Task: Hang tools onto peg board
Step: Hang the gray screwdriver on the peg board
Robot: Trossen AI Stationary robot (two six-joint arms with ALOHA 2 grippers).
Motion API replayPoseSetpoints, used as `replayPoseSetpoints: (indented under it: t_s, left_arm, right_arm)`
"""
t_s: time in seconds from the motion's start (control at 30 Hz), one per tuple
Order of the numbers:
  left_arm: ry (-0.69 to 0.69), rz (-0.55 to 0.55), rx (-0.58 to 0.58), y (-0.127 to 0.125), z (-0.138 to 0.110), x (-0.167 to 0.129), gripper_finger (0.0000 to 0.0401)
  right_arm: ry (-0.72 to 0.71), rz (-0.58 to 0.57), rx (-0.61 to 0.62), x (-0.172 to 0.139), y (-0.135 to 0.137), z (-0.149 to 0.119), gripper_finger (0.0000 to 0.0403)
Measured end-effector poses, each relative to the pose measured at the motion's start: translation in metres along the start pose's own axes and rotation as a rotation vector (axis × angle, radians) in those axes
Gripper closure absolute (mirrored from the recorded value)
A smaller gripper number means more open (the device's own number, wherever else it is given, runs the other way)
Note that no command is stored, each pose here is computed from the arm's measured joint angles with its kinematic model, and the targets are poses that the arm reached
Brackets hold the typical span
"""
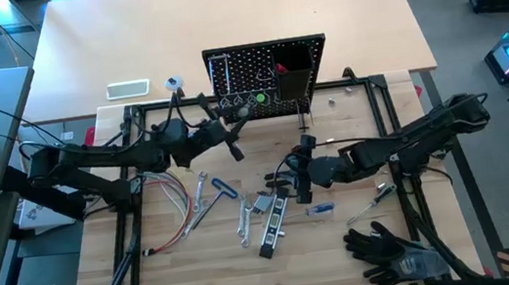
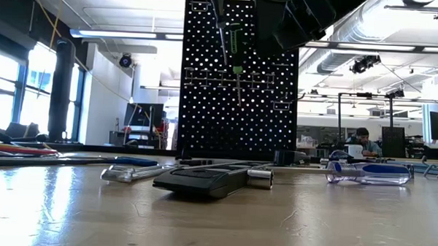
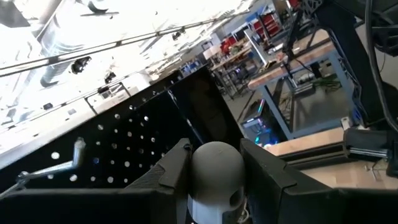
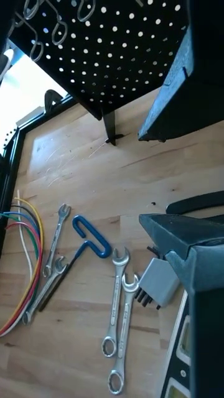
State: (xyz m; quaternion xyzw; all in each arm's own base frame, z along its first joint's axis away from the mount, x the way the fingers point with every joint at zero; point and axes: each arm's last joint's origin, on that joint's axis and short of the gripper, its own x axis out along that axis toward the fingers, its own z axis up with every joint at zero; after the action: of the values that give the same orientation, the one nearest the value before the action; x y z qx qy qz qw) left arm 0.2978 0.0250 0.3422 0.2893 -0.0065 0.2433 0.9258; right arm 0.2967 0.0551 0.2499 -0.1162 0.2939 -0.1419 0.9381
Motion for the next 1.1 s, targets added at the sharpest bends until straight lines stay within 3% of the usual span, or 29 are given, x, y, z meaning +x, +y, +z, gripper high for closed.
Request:
replayPoseSetpoints:
  t_s: [0.43,1.1]
  left_arm:
    - [0.027,0.026,0.043,-0.002,0.005,-0.004,0.0302]
    - [0.072,0.036,-0.009,0.009,-0.010,0.004,0.0302]
  right_arm:
    - [0.009,-0.002,-0.007,0.000,0.000,-0.001,0.0208]
    - [0.000,-0.002,0.025,0.000,0.000,0.000,0.0208]
